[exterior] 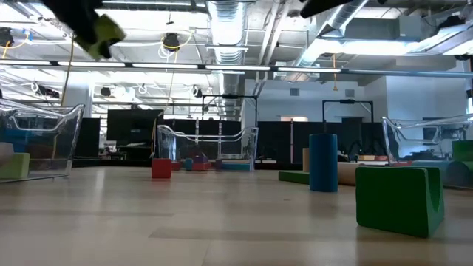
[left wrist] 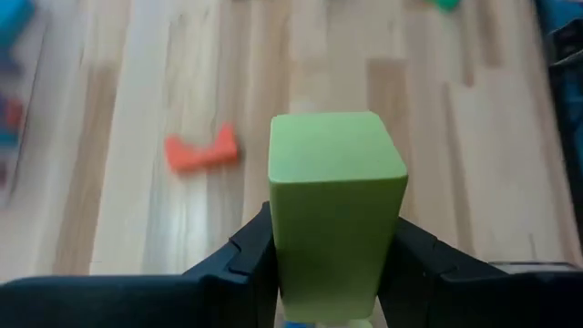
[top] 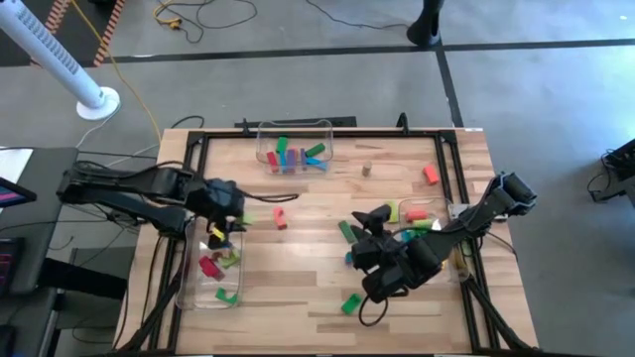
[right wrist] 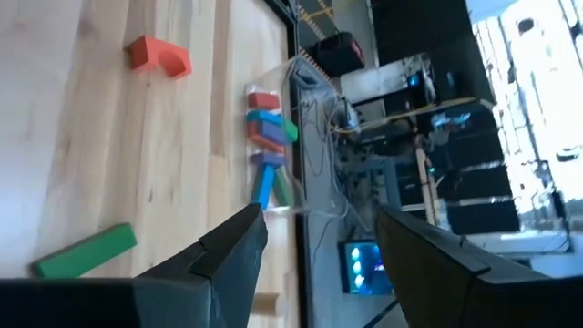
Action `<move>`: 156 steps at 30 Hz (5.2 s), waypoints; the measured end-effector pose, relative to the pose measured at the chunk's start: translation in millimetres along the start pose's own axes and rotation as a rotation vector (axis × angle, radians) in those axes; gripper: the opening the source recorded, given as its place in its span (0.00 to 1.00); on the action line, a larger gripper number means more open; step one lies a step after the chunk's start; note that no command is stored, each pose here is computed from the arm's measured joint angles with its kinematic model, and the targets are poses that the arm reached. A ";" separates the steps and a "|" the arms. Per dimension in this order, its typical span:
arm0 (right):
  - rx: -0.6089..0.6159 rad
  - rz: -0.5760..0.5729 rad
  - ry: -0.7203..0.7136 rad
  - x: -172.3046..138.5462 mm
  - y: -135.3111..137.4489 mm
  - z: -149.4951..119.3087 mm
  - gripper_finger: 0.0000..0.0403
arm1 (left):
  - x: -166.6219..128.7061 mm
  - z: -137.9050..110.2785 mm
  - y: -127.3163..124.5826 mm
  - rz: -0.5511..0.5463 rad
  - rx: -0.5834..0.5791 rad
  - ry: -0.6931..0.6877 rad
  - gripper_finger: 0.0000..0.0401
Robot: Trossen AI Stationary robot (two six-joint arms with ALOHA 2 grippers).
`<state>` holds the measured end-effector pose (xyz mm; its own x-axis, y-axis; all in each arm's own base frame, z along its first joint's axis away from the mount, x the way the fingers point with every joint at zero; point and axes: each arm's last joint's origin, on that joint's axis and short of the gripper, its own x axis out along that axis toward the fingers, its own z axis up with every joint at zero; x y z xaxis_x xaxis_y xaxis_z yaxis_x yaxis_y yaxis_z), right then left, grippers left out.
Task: Sort blocks by size
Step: Put the light green arc block into the left transparent bin, then put the blue cylindrical block into the right transparent bin
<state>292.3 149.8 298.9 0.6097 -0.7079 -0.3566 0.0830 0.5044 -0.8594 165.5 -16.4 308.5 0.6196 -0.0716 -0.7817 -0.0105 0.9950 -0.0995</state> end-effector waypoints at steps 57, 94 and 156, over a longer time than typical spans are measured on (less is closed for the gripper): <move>0.067 0.040 0.031 -11.9 5.4 -11.5 0.62 | 56.5 -94.7 -69.4 -0.133 -0.364 0.250 0.52; 0.195 0.161 0.044 -19.0 11.8 -11.7 0.62 | 14.5 -18.9 -91.8 -0.117 0.310 -0.445 0.53; 0.380 0.438 0.087 9.9 84.1 -42.1 0.62 | 159.6 6.2 -45.0 0.073 0.322 -0.717 0.52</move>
<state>272.1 164.4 207.7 0.5852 -0.4233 -0.6916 0.1243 0.8896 -0.4394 269.8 -72.1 192.0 0.9821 -0.0517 -0.1809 0.0892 0.9745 0.2058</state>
